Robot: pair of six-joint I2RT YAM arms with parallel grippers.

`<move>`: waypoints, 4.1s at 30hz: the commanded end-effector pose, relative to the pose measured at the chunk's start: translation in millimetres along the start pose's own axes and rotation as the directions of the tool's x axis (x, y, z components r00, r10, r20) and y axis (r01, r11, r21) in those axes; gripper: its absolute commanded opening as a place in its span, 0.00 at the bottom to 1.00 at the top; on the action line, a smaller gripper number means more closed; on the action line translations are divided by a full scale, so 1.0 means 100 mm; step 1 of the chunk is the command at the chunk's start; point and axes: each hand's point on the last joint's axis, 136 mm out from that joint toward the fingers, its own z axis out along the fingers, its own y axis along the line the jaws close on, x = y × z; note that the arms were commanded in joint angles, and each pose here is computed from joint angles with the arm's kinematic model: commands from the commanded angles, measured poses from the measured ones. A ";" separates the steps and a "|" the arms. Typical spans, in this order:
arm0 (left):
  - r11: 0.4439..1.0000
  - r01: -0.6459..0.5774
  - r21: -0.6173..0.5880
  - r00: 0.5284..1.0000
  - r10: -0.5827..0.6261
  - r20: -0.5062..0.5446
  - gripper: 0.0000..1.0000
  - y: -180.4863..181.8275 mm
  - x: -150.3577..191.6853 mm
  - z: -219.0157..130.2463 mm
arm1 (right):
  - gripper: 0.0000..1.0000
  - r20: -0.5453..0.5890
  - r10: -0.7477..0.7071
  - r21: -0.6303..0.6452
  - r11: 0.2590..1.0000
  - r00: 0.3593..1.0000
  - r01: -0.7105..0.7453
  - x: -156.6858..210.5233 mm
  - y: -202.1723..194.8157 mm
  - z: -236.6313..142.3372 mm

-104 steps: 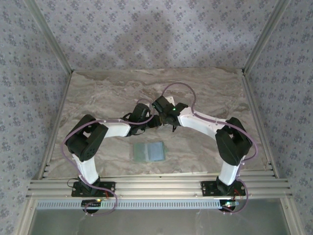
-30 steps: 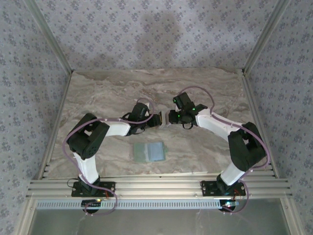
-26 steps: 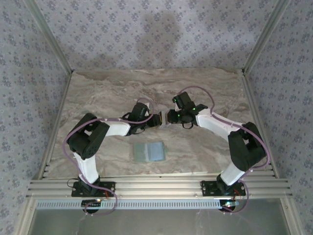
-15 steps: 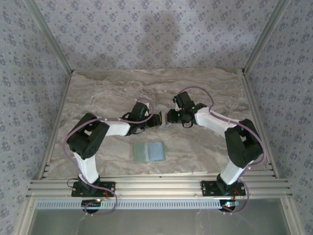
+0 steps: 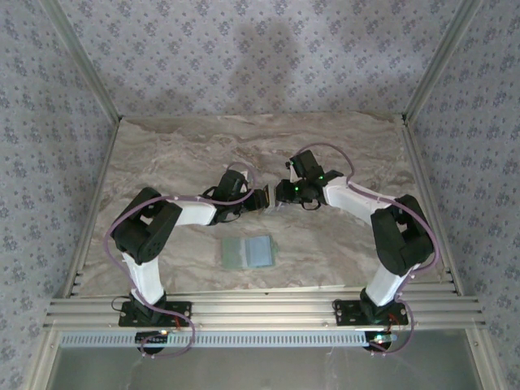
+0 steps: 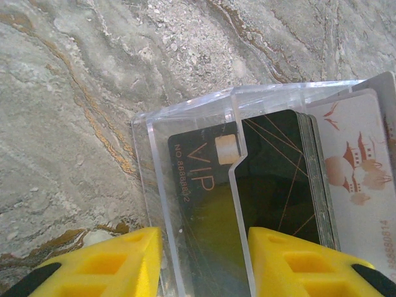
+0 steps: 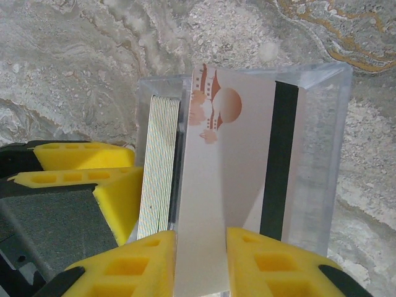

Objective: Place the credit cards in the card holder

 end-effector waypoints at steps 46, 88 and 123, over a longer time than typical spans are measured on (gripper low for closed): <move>0.979 -0.129 -0.157 0.992 0.128 -0.017 0.20 -0.27 -0.10 -0.54 | 0.00 0.069 0.055 0.115 0.991 0.996 -0.063 0.03 -0.37 -0.34; 0.955 0.017 0.296 0.970 0.055 -0.236 0.13 -1.36 0.06 0.27 | 0.00 0.095 0.152 0.092 0.983 0.984 -0.160 0.07 -0.50 -0.45; 0.972 0.013 0.233 0.958 0.055 -0.281 0.13 -1.17 0.26 0.52 | 0.15 0.077 0.264 -0.174 0.953 0.962 -0.247 0.00 -0.30 -0.46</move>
